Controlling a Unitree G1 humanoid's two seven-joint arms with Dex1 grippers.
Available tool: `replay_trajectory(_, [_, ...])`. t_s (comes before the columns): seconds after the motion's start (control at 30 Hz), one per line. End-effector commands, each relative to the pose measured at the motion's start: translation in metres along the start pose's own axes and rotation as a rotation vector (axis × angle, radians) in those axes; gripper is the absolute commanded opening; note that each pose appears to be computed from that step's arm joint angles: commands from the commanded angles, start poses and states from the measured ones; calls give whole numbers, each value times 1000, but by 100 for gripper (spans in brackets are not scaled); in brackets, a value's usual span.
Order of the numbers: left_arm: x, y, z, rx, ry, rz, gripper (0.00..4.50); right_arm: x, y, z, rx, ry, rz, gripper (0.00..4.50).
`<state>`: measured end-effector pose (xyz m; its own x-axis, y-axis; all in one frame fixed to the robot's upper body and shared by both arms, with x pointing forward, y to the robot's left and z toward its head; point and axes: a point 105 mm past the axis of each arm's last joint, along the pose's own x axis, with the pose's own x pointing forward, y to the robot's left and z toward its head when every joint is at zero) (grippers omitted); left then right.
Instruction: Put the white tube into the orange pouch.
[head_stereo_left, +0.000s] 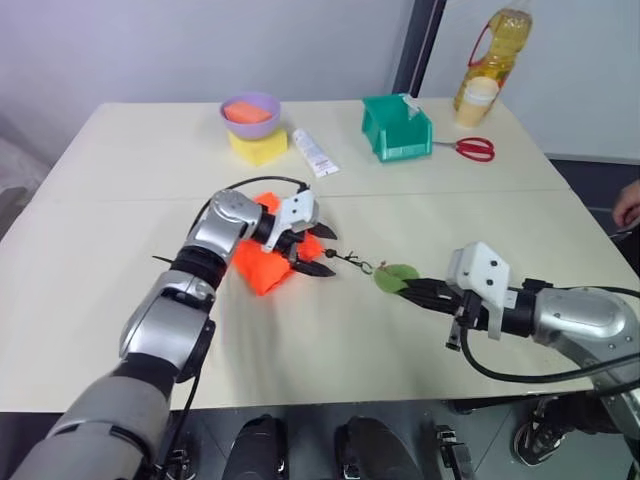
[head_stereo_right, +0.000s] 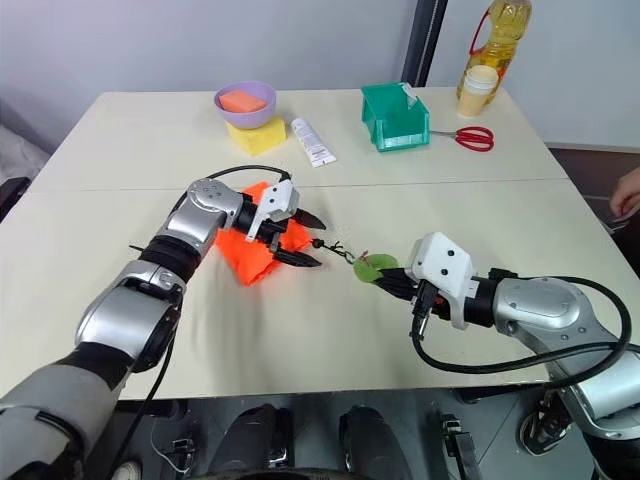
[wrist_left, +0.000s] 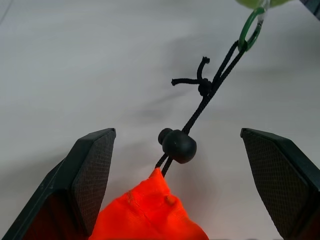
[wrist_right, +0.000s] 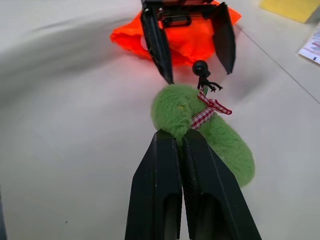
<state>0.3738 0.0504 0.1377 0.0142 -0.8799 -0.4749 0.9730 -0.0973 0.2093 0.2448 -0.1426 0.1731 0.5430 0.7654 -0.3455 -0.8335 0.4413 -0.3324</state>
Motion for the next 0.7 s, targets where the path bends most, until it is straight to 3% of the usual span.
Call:
replay_trajectory(0.03, [-4, 5, 10, 70, 28, -7, 407, -3, -2, 6, -38, -17, -18, 0])
replay_trajectory(0.17, [-5, 7, 9, 69, 37, -2, 246, -2, -1, 5, -38, -19, -20, 0])
replay_trajectory(0.7, [-7, 9, 15, 49, 1, 1, 246, 1, -2, 3, -44, -18, -24, 0])
